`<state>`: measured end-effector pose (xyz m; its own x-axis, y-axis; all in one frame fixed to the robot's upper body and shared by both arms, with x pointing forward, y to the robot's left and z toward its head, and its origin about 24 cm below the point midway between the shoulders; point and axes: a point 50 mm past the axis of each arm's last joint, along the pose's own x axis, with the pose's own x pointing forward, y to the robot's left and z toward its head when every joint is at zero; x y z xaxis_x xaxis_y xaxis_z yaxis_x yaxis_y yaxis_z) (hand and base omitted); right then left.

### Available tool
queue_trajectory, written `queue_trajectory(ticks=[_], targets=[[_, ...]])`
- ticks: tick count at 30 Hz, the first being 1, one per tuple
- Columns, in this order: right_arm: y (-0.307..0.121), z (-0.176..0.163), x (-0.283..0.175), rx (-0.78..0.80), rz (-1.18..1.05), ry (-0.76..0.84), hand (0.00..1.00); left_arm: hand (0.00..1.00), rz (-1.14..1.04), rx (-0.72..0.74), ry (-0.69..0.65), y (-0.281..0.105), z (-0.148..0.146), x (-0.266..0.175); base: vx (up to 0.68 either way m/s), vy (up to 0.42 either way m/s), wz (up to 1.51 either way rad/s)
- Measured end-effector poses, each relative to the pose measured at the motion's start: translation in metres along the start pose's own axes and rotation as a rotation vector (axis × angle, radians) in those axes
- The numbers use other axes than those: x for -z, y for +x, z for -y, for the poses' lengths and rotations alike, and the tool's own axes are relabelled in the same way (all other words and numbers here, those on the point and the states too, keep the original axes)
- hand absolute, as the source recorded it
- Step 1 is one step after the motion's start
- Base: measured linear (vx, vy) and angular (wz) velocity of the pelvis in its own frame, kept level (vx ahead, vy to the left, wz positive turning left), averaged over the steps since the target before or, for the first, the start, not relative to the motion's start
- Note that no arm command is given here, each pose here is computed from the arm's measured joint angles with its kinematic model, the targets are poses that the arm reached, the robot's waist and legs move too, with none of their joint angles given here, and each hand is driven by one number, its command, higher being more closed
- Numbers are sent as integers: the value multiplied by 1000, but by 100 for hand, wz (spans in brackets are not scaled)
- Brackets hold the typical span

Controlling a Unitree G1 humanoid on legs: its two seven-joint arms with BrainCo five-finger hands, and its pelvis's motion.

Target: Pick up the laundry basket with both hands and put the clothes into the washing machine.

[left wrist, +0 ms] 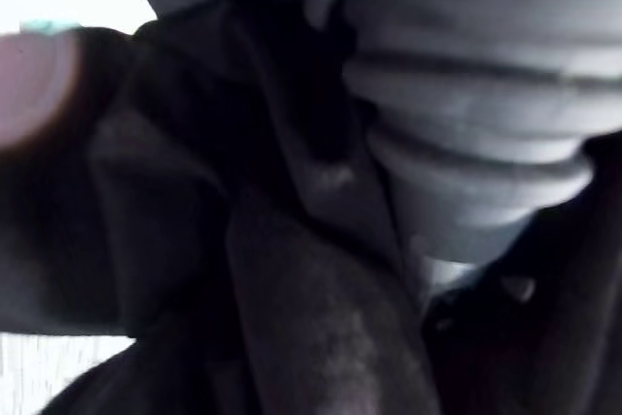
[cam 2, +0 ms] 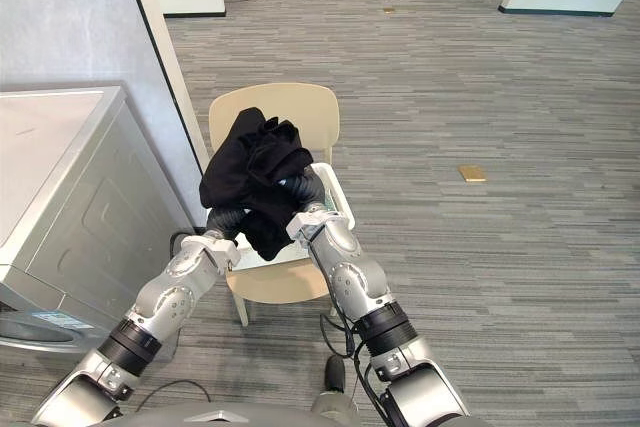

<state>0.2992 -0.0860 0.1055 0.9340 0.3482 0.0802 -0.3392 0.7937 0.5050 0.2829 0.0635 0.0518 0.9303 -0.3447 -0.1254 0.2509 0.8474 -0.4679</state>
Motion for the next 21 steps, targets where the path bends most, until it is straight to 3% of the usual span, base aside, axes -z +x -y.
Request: queue_trajectory(ticks=[5, 6, 15, 21], targets=[[0, 0, 0, 1, 3, 0, 100, 100, -1, -5, -13, 1, 1, 3, 0, 0, 0], [0, 0, 0, 3, 3, 1, 0, 100, -2, -5, -14, 1, 1, 3, 0, 0, 0], [-22, 5, 14, -30, -31, 19, 0, 100, -34, -87, -36, -3, -18, 13, 0, 0, -2], [-56, 43, 8, 87, -3, -8, 0, 100, 7, -269, -131, -12, -65, 5, -10, -8, -6]])
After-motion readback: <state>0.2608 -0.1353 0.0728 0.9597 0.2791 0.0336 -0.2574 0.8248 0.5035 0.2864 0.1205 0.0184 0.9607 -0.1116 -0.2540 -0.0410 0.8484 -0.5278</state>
